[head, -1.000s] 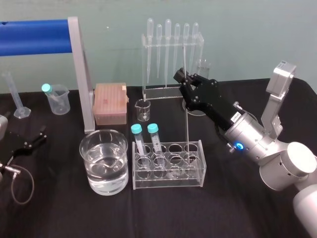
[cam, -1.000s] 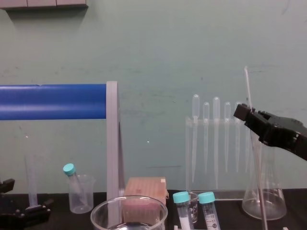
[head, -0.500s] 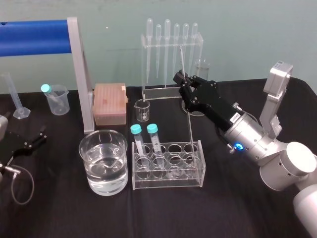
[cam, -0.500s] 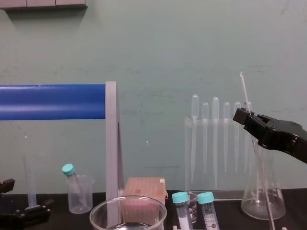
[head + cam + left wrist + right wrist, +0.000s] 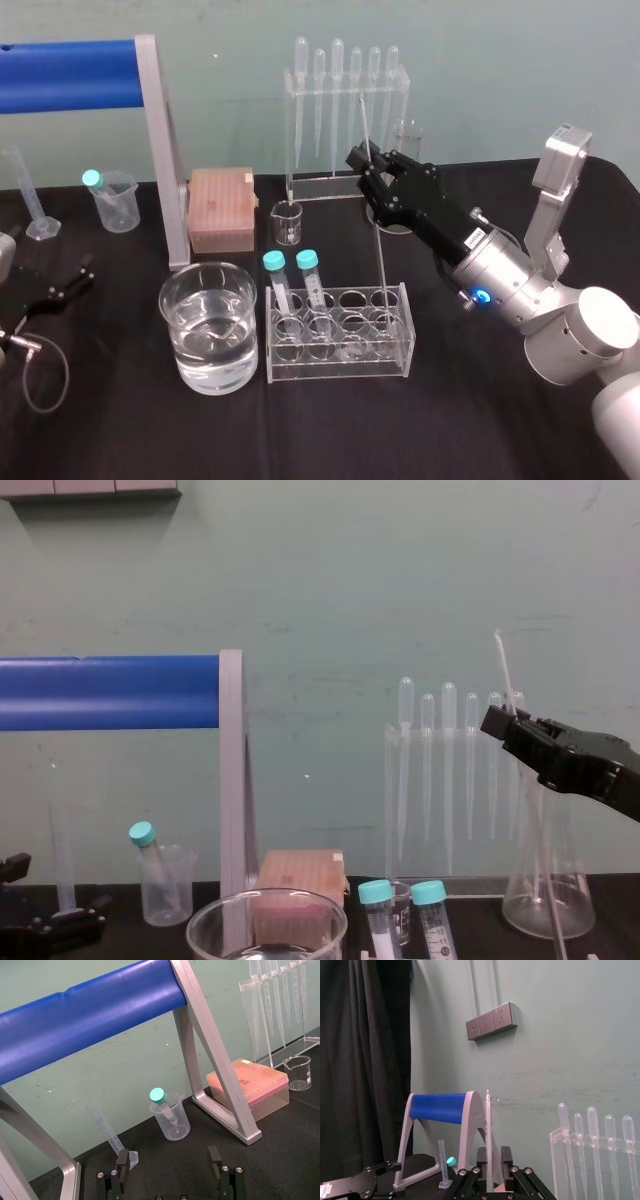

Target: Hold the thermometer with one hand and immerse one end into the beaker, then reinsert it into the test tube rack.

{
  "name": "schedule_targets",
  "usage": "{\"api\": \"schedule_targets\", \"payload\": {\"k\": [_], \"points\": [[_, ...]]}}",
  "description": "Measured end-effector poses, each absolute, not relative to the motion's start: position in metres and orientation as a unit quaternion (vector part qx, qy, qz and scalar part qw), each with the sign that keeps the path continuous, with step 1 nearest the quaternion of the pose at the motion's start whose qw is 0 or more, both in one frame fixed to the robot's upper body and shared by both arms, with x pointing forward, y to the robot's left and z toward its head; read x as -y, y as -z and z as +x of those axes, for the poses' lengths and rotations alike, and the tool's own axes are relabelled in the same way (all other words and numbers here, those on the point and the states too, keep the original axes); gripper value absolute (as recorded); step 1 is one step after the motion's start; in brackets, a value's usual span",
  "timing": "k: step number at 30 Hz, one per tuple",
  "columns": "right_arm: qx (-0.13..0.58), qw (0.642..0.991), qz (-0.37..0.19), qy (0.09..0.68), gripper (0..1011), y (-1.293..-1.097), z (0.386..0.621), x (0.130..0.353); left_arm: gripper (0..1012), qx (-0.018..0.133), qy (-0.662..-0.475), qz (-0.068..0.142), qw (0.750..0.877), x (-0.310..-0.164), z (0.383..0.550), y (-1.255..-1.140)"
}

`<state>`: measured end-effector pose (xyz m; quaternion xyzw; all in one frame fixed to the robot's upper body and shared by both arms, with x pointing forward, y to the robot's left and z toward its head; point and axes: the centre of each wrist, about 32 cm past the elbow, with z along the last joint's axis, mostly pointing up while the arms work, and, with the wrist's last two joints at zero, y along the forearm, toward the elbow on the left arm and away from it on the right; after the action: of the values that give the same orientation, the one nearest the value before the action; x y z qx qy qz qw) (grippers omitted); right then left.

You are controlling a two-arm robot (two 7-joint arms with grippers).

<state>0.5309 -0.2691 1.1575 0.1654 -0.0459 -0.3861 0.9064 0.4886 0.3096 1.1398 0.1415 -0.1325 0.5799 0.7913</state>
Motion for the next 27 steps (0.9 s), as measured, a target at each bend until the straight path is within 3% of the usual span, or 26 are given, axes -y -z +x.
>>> {"api": "schedule_targets", "payload": {"k": [7, 13, 27], "points": [[0.046, 0.906, 0.166, 0.386, 362, -1.1574, 0.5309, 0.2691, 1008, 0.132, -0.58, 0.141, 0.791, -0.3097, 0.4886, -1.1398], [0.046, 0.906, 0.166, 0.386, 594, -1.1574, 0.531, 0.2691, 1008, 0.132, -0.58, 0.142, 0.791, -0.3097, 0.4886, -1.1398], [0.046, 0.906, 0.166, 0.386, 977, -1.1574, 0.531, 0.2691, 1008, 0.132, -0.58, 0.141, 0.791, -0.3097, 0.4886, -1.1398]]}}
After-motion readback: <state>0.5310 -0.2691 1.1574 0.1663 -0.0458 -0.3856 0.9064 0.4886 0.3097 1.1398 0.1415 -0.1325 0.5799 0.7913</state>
